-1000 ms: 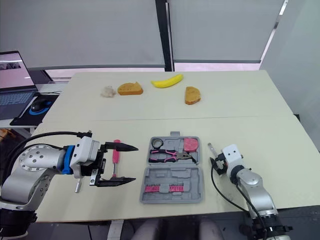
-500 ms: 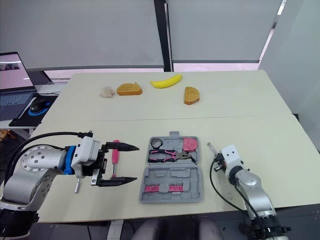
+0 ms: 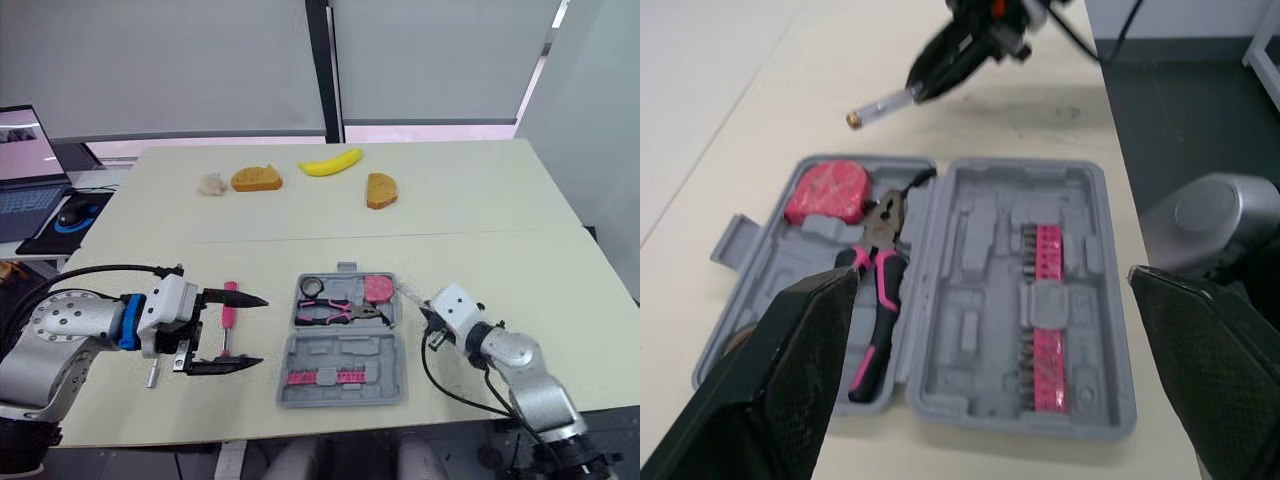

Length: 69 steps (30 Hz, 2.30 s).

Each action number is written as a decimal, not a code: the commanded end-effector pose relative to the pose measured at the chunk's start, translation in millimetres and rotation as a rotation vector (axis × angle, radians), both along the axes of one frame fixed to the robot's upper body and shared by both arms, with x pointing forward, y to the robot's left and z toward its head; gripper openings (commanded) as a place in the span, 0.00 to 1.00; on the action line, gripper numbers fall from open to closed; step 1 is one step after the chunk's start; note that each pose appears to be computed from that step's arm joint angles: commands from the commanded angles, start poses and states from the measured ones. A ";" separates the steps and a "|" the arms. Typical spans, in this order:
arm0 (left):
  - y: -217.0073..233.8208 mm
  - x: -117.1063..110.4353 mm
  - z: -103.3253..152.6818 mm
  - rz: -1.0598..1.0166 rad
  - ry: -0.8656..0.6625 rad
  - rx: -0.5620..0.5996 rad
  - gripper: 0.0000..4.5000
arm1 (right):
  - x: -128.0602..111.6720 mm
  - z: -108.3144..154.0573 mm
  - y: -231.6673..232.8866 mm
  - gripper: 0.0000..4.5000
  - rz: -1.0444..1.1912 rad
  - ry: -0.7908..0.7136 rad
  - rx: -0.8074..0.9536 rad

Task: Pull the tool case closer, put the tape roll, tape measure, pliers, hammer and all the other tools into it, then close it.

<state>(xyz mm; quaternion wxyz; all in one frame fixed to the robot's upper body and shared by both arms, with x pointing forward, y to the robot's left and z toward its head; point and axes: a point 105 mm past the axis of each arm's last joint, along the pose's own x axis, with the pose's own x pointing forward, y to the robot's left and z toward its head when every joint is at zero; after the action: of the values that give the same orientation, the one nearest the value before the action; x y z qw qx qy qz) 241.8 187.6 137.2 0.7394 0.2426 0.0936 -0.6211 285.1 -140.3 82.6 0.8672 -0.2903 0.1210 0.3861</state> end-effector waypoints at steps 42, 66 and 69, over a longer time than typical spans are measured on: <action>16.5 -12.4 -22.4 -0.017 -0.020 0.114 1.00 | 9.7 -17.8 139.5 0.07 0.475 0.196 -0.240; 11.7 -12.2 -21.3 -0.026 -0.016 0.107 1.00 | 4.2 5.2 137.7 0.33 0.555 0.126 -0.189; 10.3 -12.4 -20.5 -0.027 -0.017 0.104 1.00 | 2.8 -1.0 142.8 0.17 0.566 0.134 -0.192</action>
<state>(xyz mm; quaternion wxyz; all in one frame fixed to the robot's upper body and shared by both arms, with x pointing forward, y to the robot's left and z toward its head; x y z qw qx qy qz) 230.5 205.0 110.5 0.7229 0.2856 0.1327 -0.6150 291.1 -4.1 77.9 0.6907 -0.3636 0.1457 0.6079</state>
